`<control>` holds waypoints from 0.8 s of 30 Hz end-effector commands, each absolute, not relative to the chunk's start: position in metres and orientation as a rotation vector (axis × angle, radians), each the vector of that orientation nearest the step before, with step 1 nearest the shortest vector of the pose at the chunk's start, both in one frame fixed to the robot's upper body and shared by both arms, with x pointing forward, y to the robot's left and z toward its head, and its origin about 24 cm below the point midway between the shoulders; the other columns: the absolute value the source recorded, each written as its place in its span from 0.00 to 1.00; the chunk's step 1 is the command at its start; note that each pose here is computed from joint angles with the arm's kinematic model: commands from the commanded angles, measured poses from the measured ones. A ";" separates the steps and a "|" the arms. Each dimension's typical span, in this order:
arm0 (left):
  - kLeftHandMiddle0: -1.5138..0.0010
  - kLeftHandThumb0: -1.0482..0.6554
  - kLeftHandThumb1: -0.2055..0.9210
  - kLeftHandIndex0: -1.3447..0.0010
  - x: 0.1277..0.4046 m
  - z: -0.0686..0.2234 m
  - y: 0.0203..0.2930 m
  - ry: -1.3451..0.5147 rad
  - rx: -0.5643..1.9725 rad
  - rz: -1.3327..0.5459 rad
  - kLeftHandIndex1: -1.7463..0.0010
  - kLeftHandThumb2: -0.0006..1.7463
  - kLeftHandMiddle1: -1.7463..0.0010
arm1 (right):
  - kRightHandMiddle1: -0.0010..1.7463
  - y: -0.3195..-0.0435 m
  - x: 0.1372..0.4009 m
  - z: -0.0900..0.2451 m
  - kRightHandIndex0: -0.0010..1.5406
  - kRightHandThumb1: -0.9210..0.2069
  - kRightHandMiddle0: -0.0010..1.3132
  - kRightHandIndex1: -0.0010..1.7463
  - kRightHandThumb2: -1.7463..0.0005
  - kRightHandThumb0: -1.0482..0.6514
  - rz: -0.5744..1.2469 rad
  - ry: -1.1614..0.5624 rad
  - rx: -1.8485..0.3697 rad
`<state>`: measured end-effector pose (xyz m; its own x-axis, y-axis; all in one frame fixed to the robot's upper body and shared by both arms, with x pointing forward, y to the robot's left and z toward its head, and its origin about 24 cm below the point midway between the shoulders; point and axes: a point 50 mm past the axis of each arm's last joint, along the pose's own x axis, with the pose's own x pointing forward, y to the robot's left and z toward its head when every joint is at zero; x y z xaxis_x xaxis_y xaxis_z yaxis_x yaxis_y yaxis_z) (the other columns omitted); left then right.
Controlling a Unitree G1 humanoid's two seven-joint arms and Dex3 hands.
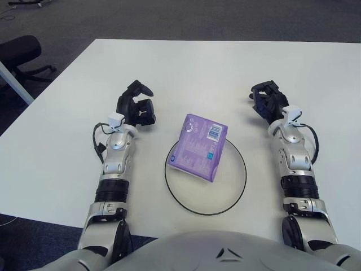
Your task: Put the tissue paper into the plate.
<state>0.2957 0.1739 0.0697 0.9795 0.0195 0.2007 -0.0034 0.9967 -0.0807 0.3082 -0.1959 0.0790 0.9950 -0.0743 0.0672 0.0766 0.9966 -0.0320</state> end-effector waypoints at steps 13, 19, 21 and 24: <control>0.13 0.32 0.39 0.50 0.270 0.021 0.174 -0.021 -0.121 0.031 0.00 0.81 0.00 | 1.00 -0.191 0.280 0.022 0.29 0.23 0.27 0.86 0.50 0.39 -0.129 0.068 0.052; 0.13 0.32 0.40 0.50 0.270 0.020 0.174 -0.018 -0.121 0.029 0.00 0.81 0.00 | 1.00 -0.195 0.277 0.009 0.38 0.28 0.30 0.91 0.46 0.38 -0.146 0.093 0.048; 0.13 0.32 0.40 0.50 0.270 0.020 0.174 -0.017 -0.117 0.029 0.00 0.81 0.00 | 1.00 -0.196 0.277 0.006 0.41 0.30 0.31 0.93 0.44 0.38 -0.149 0.095 0.045; 0.13 0.32 0.40 0.50 0.269 0.020 0.174 -0.014 -0.112 0.029 0.00 0.81 0.00 | 1.00 -0.197 0.276 0.004 0.45 0.33 0.33 0.95 0.42 0.37 -0.151 0.085 0.039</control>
<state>0.2956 0.1728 0.0704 0.9788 0.0060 0.2048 0.0111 0.9965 -0.0823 0.3117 -0.1981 0.0720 0.9857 -0.1029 0.1333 0.1060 0.9942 -0.0170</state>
